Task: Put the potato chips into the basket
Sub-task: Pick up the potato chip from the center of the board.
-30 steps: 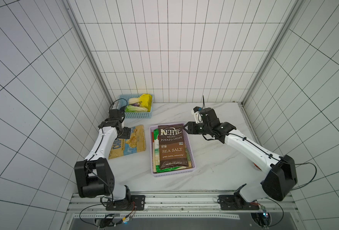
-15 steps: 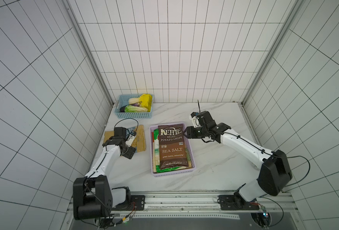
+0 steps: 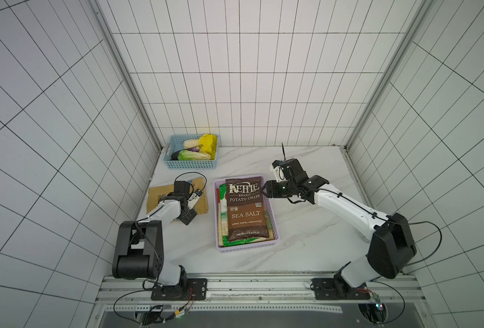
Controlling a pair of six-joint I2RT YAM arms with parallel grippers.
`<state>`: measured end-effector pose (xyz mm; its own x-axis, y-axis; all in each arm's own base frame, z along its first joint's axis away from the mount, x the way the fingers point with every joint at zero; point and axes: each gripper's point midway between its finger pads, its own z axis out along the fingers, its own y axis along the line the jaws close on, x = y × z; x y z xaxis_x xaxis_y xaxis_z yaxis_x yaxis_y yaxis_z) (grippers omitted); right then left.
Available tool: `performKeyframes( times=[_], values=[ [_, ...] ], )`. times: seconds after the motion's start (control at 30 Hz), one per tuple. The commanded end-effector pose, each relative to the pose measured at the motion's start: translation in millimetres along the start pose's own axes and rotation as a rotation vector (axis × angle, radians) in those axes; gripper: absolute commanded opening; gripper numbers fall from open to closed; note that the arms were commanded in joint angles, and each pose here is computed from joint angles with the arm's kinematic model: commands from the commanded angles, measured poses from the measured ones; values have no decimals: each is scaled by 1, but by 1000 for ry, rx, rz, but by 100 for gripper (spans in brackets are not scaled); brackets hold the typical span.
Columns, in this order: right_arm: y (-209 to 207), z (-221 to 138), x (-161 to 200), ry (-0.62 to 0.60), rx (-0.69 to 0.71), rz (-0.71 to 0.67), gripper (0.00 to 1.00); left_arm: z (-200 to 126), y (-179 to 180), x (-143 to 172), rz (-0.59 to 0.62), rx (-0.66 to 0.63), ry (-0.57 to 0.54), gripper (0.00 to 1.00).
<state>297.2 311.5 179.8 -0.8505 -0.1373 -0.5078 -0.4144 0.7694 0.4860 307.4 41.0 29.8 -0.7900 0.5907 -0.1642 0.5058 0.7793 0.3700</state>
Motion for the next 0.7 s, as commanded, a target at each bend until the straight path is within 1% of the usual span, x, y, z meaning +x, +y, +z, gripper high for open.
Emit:
performKeyframes(
  times=[0.0, 0.1, 0.13, 0.2, 0.3, 0.37, 0.4, 0.53, 0.67],
  values=[
    [7, -5, -6, -22, -27, -1, 51, 19, 2, 7, 41, -43, 34, 65],
    [9, -4, -6, -21, -34, 2, 51, 19, 5, 3, 21, -52, 29, 49],
    [9, -4, -6, -21, -34, 3, 51, 17, 8, 1, 13, -58, 24, 42],
    [9, -5, -5, -22, -35, 3, 51, 11, 9, -1, 2, -59, 12, 28],
    [8, -4, -3, -18, -35, 4, 51, -2, 10, -5, -16, -45, -19, 14],
    [8, -3, -2, -14, -38, 7, 51, -10, 10, -8, -26, -34, -34, 1],
    [9, -3, -2, -14, -41, 8, 51, -13, 11, -9, -32, -34, -39, 0],
    [16, -3, -4, -13, -68, 6, 51, -32, 15, -16, -73, -4, -54, 0],
    [37, -3, -2, 3, -125, -39, 52, -73, 12, -29, -113, 82, -113, 0]
  ],
)
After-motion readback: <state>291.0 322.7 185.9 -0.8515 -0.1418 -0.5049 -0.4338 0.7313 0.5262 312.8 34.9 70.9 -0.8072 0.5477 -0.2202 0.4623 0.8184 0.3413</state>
